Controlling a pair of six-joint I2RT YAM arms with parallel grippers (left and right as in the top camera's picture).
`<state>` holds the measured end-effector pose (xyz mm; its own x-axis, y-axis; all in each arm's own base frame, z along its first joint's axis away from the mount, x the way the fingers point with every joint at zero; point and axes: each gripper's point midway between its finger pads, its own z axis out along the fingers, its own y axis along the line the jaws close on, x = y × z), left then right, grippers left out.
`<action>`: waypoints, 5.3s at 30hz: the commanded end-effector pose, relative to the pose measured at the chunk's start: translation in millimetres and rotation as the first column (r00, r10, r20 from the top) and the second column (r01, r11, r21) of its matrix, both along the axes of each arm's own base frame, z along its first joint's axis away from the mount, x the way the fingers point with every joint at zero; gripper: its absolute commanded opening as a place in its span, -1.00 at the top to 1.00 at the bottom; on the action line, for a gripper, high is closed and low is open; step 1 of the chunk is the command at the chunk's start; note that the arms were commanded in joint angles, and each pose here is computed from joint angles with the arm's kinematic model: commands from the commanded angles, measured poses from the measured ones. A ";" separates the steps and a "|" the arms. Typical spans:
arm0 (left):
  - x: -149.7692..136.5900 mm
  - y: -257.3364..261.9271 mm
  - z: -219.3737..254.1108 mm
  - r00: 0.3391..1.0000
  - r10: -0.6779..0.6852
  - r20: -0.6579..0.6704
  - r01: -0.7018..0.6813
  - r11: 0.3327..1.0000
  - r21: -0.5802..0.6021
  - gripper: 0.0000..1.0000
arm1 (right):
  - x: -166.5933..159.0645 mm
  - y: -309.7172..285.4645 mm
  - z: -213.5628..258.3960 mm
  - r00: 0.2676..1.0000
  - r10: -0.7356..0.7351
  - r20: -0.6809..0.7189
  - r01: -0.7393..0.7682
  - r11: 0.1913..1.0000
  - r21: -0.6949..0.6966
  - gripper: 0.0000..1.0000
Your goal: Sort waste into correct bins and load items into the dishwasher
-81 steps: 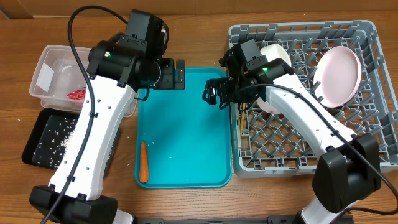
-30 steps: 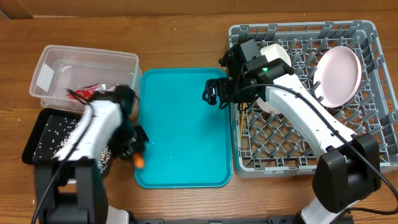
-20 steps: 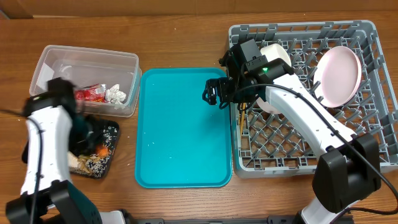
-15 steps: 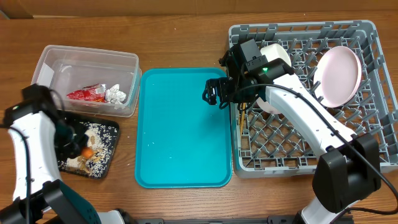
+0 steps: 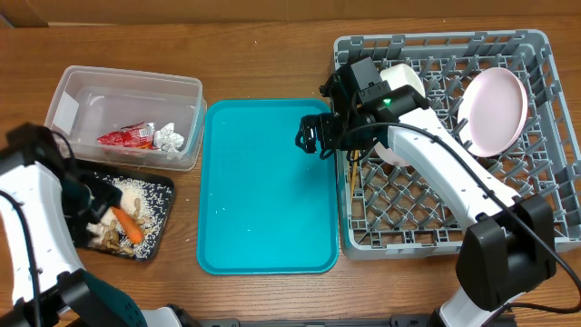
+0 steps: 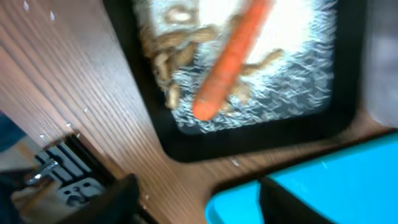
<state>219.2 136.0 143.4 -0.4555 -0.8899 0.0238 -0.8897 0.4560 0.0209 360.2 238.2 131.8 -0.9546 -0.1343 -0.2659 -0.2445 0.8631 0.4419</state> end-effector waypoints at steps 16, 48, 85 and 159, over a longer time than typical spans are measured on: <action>100.1 -194.9 182.1 0.432 -0.838 0.333 0.697 0.545 0.467 -1.00 | 3.8 1.2 5.8 1.000 0.000 0.022 0.000 1.000 0.003 -1.00; 107.4 -232.0 172.0 0.377 -0.855 0.357 0.744 0.509 0.433 -1.00 | -8.4 -44.2 166.3 0.786 -0.111 0.608 0.249 0.957 -0.147 -1.00; 107.3 -232.0 172.1 0.377 -0.855 0.357 0.744 0.509 0.433 -0.99 | -155.0 -230.3 108.1 0.408 -0.515 0.753 0.539 0.802 0.257 -1.00; 121.3 -233.4 185.9 0.089 -0.838 0.539 0.468 0.513 0.720 -0.99 | -121.3 -213.0 33.1 0.333 -0.494 0.803 0.408 0.844 0.349 -1.00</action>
<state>351.1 -108.3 345.7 -0.4920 -0.0949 -0.8654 0.1230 0.9765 -0.1770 239.0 26.2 162.7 -0.1613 0.2973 -0.9410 -0.1047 0.9430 0.3159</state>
